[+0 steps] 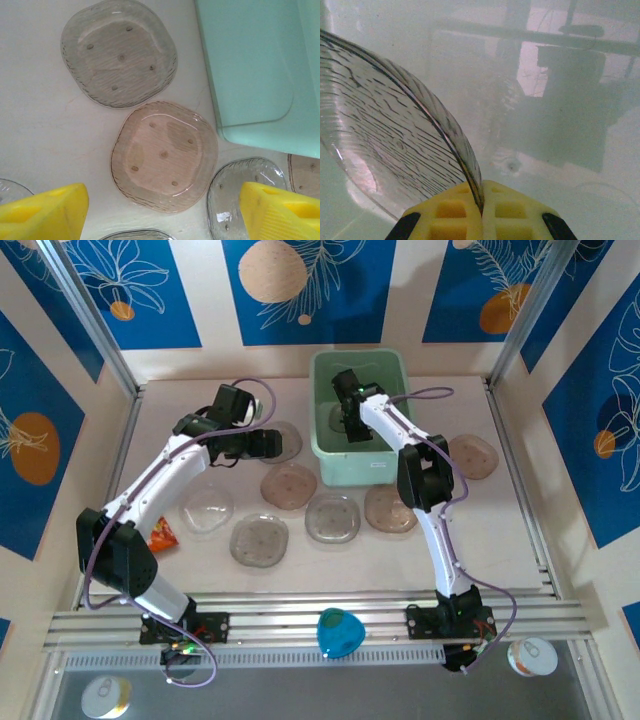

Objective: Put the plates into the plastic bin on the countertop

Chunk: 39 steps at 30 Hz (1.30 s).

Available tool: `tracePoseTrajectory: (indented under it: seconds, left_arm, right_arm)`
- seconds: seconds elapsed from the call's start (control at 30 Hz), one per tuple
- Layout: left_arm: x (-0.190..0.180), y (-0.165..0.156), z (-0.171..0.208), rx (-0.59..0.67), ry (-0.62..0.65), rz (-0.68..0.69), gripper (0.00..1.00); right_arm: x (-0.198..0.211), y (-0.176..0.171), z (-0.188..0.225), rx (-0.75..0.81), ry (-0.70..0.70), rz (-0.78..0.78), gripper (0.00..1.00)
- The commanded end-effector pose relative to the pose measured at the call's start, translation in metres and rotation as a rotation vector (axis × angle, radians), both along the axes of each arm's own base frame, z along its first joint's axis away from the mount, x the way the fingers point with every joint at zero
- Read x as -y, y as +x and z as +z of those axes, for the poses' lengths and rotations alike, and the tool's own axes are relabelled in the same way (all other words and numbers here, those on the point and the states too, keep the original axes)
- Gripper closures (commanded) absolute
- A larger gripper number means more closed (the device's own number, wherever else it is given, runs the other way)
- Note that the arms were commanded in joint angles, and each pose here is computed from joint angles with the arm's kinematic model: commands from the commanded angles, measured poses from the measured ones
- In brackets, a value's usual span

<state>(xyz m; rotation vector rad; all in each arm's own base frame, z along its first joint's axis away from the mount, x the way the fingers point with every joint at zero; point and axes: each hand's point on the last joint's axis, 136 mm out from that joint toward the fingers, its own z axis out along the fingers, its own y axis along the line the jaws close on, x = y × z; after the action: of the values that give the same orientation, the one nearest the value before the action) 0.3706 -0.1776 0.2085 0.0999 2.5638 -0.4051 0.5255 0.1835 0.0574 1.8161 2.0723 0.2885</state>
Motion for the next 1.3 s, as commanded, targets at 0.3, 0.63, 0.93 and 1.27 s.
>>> tracePoseTrajectory:
  seconds: [0.3,0.63,0.93,1.27]
  left_arm:
    - [0.0,0.009,-0.008,-0.012,0.045,-0.049,0.2]
    - [0.001,0.013,-0.017,-0.038,0.055,-0.05,0.2]
    - [0.001,0.014,-0.018,-0.047,0.061,-0.048,0.2]
    - [-0.002,0.009,-0.014,-0.042,0.06,-0.038,0.2]
  right_arm:
    - [0.003,0.009,0.034,0.168,0.107,-0.063,1.0]
    - [0.002,0.014,0.029,0.123,0.135,-0.032,1.0]
    - [0.001,0.006,0.004,0.019,0.101,-0.087,1.0]
    - [0.005,0.016,0.017,0.022,0.055,-0.093,0.84]
